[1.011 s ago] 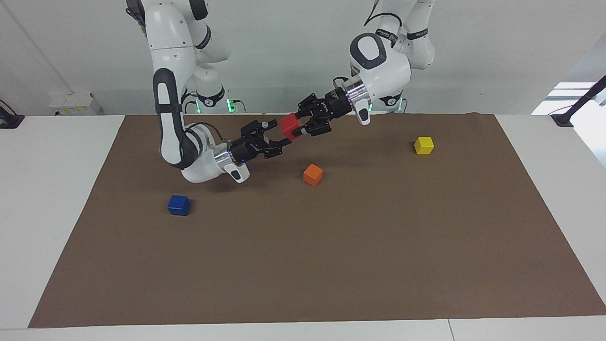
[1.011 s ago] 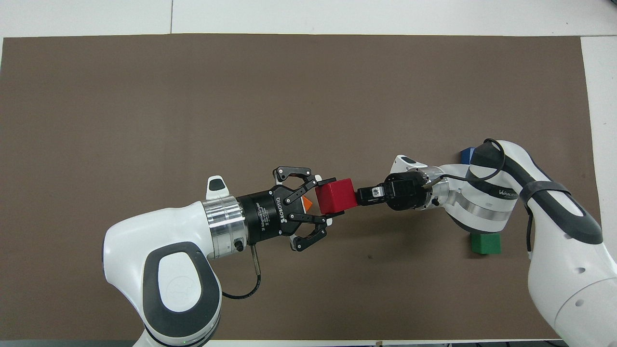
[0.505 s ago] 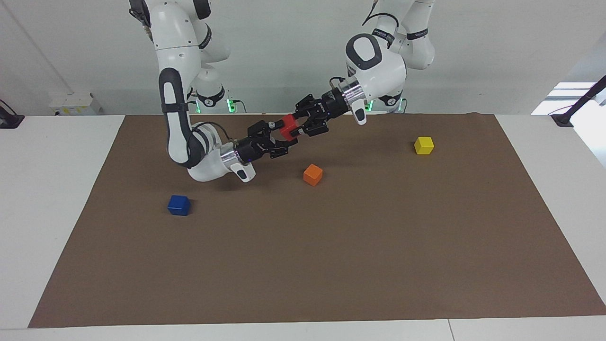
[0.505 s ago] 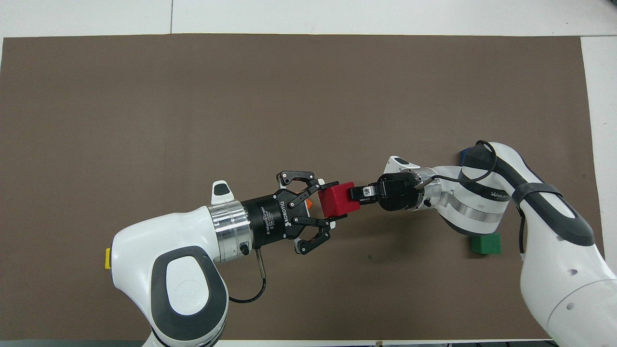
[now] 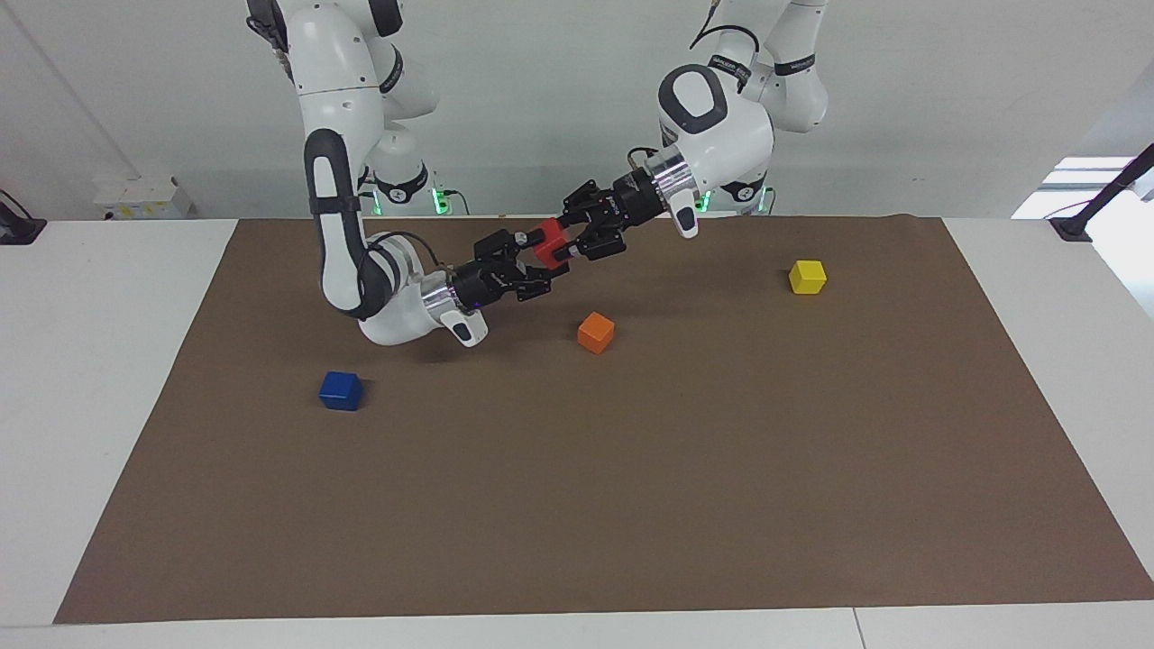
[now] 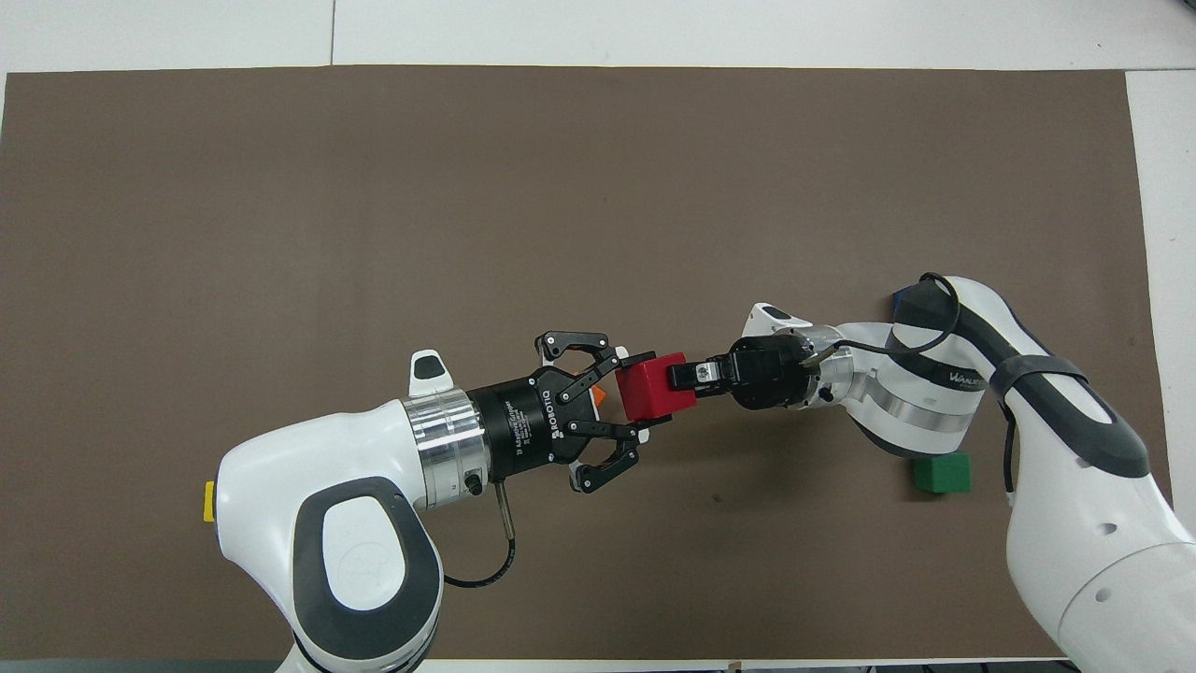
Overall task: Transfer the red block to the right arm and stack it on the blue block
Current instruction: 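Close the right gripper on the red block's far end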
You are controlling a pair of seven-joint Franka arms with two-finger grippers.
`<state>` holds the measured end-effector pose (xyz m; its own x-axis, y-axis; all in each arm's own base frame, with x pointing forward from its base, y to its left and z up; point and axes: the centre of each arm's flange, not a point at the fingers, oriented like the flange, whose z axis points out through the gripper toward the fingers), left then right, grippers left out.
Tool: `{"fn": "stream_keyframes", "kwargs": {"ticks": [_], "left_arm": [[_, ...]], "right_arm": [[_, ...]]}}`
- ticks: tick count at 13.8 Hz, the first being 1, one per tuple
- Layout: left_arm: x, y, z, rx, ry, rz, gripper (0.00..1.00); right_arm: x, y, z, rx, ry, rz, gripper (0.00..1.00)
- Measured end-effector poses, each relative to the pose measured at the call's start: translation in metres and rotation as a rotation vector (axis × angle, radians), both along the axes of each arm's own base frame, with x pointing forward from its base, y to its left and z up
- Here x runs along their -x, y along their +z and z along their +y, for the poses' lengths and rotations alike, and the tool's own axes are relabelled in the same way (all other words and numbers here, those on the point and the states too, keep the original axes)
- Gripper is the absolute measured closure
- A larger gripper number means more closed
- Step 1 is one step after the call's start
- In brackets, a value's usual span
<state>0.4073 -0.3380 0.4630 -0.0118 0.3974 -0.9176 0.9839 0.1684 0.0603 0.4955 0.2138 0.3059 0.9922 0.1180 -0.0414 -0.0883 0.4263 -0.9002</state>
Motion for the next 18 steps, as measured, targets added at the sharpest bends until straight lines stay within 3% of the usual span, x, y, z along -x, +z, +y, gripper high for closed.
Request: {"fn": "stream_keyframes", "kwargs": {"ticks": [1, 3, 4, 13, 14, 18], "left_arm": [[0.0002, -0.0007, 0.0003, -0.001, 0.0, 0.0, 0.45], [0.0, -0.0059, 0.0037, -0.009, 0.007, 0.006, 0.45], [0.0, -0.0065, 0.004, -0.006, 0.009, 0.008, 0.45], [-0.0001, -0.0065, 0.0041, -0.006, 0.009, 0.007, 0.44], [-0.0001, -0.0063, 0.004, -0.006, 0.008, 0.004, 0.41], [0.0001, -0.0055, 0.0037, -0.008, 0.001, -0.011, 0.0]], "right_arm": [[-0.0001, -0.0001, 0.0, 0.001, -0.001, 0.0, 0.15], [-0.0012, 0.0015, -0.0017, -0.001, -0.007, -0.002, 0.39], [-0.0013, 0.0016, -0.0016, 0.0, -0.008, -0.002, 0.44], [-0.0014, 0.0017, -0.0016, 0.0, -0.008, -0.003, 0.44], [-0.0018, 0.0009, -0.0017, 0.007, -0.012, -0.001, 0.44], [-0.0031, -0.0014, -0.0022, 0.024, -0.022, 0.002, 0.44]]}}
